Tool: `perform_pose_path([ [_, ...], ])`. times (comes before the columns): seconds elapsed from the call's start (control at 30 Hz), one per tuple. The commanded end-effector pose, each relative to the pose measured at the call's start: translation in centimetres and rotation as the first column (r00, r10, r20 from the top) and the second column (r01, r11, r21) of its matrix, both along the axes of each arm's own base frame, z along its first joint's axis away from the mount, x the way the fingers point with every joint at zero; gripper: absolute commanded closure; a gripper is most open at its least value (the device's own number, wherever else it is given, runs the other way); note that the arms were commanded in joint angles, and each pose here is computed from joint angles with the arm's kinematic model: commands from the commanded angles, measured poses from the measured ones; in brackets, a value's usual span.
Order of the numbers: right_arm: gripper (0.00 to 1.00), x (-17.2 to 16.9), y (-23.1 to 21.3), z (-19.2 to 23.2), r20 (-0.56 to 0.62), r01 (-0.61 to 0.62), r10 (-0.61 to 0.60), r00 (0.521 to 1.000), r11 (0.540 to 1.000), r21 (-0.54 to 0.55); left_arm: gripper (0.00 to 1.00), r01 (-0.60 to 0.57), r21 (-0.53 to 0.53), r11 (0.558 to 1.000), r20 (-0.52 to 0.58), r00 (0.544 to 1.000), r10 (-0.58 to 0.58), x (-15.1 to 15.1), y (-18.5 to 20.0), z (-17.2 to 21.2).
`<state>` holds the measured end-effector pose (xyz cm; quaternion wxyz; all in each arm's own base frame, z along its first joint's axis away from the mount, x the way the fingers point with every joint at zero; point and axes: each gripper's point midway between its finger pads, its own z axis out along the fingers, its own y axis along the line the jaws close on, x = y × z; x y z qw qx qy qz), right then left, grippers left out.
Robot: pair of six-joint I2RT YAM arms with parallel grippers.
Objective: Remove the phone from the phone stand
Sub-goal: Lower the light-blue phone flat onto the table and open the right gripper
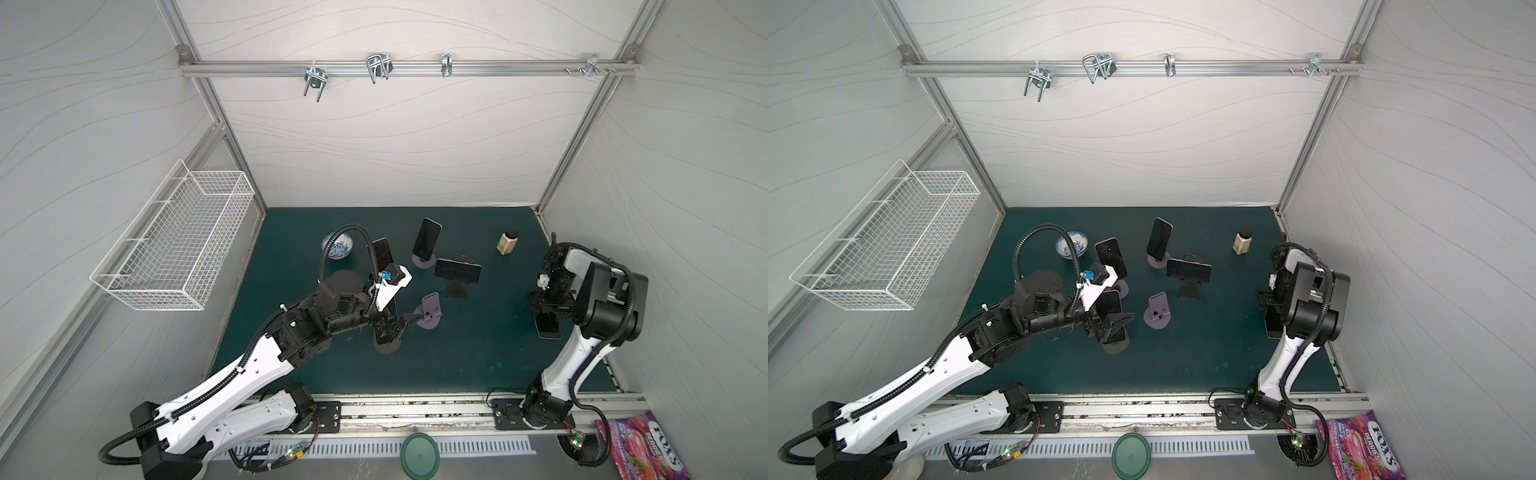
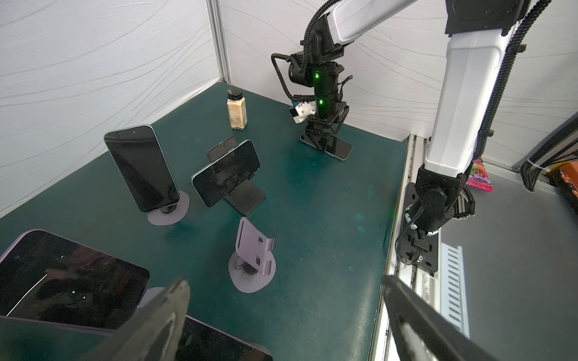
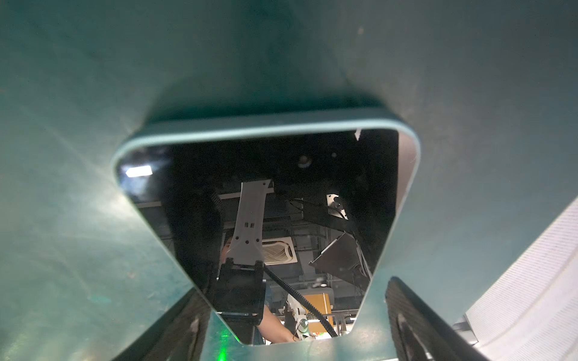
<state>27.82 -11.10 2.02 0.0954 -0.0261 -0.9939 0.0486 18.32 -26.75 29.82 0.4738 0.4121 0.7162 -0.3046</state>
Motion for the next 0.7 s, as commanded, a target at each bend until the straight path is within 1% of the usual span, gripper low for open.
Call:
perform_pose_path([
  [0.0,0.11,3.0,-1.7,-0.5,0.125,0.033,-0.026,0.992,0.998,-0.061,0.03,0.003,-0.045,0.999,0.068,0.998,0.000,-0.1,0.3,3.0],
  [0.13,0.07,4.1,-1.8,1.0,0.178,0.042,-0.030,0.984,0.997,-0.063,0.03,0.004,-0.036,0.999,0.056,0.998,-0.002,-0.3,0.3,2.6],
  [0.43,0.06,5.6,-1.2,4.0,0.263,0.047,-0.038,0.964,0.998,-0.030,0.03,0.002,-0.061,0.998,0.053,0.999,0.001,-0.2,0.2,3.0],
  [0.53,0.03,5.7,-1.3,5.1,0.286,0.055,-0.041,0.957,0.998,-0.041,0.03,0.005,-0.060,0.998,0.056,0.998,-0.001,-0.3,0.2,3.2],
  [0.67,0.03,6.3,-1.3,7.1,0.339,0.067,-0.048,0.940,0.997,-0.044,0.03,0.003,-0.059,0.998,0.057,0.998,0.000,-0.3,0.2,3.1],
])
